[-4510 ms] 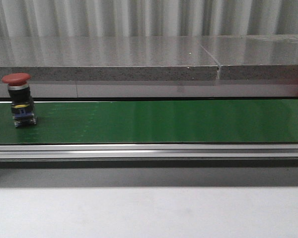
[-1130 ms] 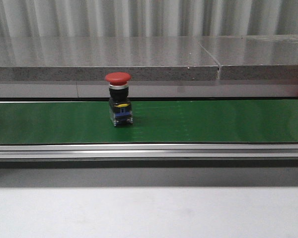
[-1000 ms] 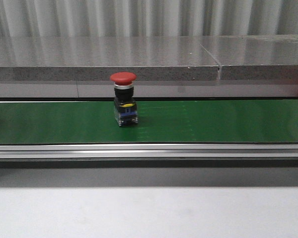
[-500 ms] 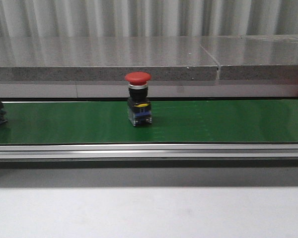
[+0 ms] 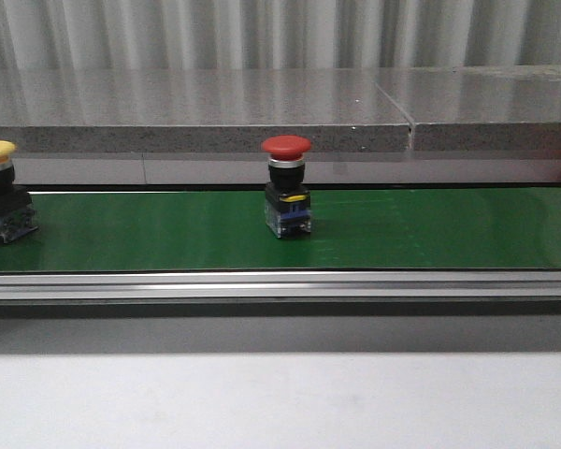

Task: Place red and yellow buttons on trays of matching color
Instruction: 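Set the yellow button upright on the belt, open the left gripper, then lower the right gripper onto the arriving red button and grasp it, then carry the red button into the red tray and open the right gripper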

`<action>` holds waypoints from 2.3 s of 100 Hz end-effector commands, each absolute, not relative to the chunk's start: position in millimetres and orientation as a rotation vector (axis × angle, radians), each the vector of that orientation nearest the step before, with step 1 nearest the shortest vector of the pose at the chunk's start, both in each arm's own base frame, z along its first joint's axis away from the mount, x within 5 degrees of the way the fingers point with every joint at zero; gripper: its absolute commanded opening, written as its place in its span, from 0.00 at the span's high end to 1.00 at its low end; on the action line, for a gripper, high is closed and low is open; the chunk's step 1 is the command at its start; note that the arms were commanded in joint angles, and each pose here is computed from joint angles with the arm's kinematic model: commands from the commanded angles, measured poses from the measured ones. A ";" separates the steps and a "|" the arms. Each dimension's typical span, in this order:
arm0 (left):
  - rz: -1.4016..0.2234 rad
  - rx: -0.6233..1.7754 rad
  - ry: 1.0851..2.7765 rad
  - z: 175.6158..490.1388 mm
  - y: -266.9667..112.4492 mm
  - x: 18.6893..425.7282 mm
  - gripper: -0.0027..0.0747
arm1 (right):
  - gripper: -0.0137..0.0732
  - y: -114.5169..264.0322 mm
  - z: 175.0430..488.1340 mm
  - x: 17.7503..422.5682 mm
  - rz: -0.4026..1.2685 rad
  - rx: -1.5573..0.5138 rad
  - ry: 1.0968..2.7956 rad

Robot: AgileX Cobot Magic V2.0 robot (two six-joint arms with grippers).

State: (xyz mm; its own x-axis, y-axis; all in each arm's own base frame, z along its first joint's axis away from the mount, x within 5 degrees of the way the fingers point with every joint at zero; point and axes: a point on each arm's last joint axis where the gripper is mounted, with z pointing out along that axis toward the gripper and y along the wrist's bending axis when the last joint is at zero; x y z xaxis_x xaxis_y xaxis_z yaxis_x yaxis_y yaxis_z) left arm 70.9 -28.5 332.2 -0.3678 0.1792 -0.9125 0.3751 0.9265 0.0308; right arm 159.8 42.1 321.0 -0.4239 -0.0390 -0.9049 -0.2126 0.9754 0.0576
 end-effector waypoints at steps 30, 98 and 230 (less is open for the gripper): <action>-0.244 0.377 1.874 345.6 -29.9 72.2 0.99 | 0.53 99.5 341.8 205.0 0.280 -0.400 2.081; -0.244 0.377 1.874 345.6 -29.9 72.2 0.99 | 0.14 152.5 331.5 288.2 0.144 -0.696 2.481; -0.244 0.377 1.874 345.6 -29.9 72.2 0.99 | 0.73 49.6 348.9 355.1 0.189 -0.220 2.477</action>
State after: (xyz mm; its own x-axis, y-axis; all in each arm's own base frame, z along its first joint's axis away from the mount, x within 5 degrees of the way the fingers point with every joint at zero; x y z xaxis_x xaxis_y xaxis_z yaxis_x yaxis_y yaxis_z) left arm 70.9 -28.5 332.2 -0.3678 0.1792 -0.9125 0.3751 0.9265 0.0308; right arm 358.7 74.7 313.2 -0.8485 -0.1785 -0.4983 -0.2571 0.9619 0.0933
